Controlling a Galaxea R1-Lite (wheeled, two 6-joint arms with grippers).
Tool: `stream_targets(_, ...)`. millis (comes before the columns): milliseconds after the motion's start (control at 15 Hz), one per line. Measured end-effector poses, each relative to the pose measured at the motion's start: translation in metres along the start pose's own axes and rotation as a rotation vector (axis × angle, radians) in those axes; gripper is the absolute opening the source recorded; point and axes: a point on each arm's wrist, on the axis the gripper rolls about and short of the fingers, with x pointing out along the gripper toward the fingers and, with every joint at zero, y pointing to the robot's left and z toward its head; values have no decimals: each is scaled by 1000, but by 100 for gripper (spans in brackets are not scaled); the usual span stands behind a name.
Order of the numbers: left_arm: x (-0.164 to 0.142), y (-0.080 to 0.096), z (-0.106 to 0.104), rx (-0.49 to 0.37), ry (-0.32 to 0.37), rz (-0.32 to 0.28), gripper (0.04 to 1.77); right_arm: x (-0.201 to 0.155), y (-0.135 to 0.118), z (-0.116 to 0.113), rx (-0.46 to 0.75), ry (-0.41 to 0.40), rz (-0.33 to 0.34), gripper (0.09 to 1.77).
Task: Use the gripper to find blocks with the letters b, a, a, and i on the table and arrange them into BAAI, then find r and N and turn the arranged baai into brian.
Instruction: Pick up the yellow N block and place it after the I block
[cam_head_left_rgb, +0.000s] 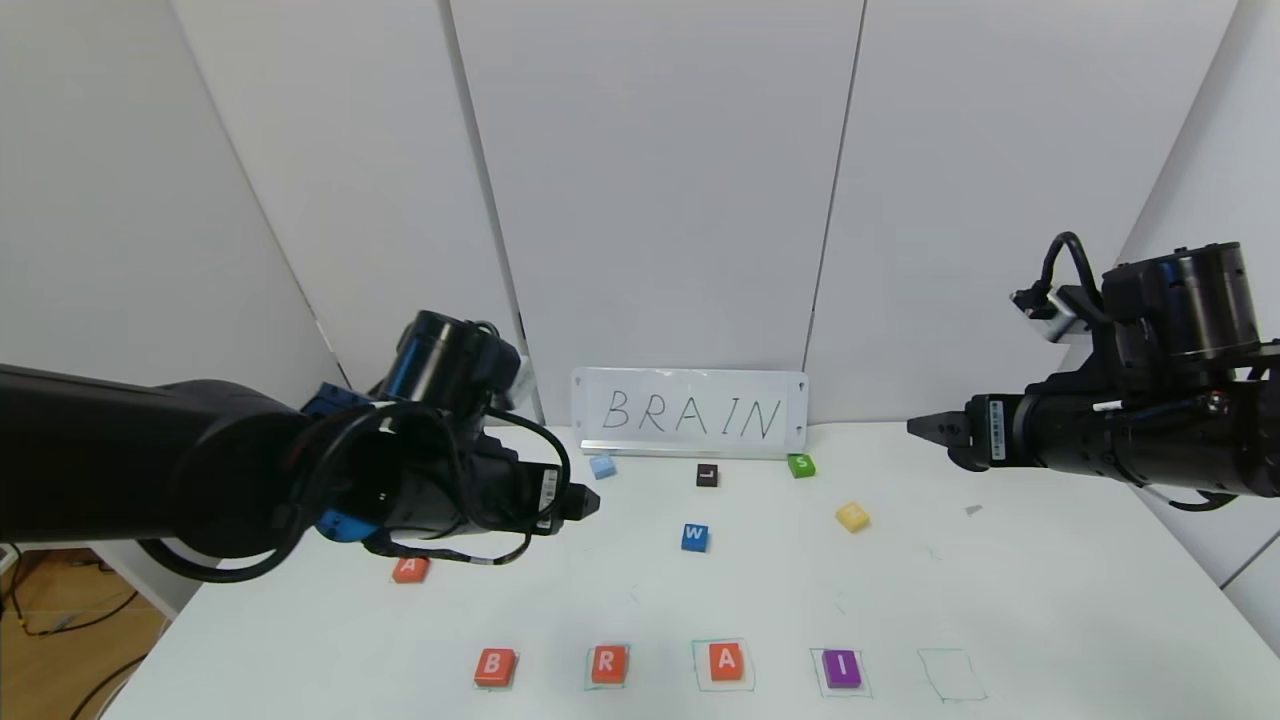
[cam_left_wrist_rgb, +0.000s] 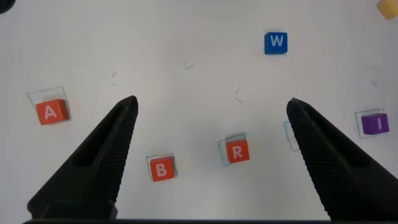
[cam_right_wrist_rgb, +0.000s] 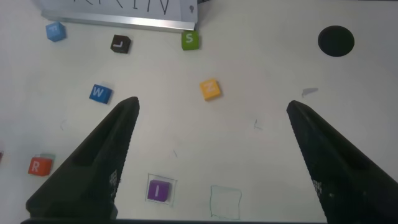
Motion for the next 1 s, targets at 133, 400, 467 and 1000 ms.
stream_targets(133, -15, 3, 11, 1, -58, -12, 170, 5, -1, -1, 1, 5, -2, 171)
stream_targets(400, -34, 14, 22, -4, -117, -49, 170, 13, -1, -4, 1, 25, -8, 171)
stream_targets(467, -36, 16, 23, -6, -126, -47, 170, 14, -1, -5, 1, 28, -10, 171)
stream_targets(1000, -44, 23, 27, -3, -164, -40, 171, 42, 8, 3, 53, 88, -123, 171)
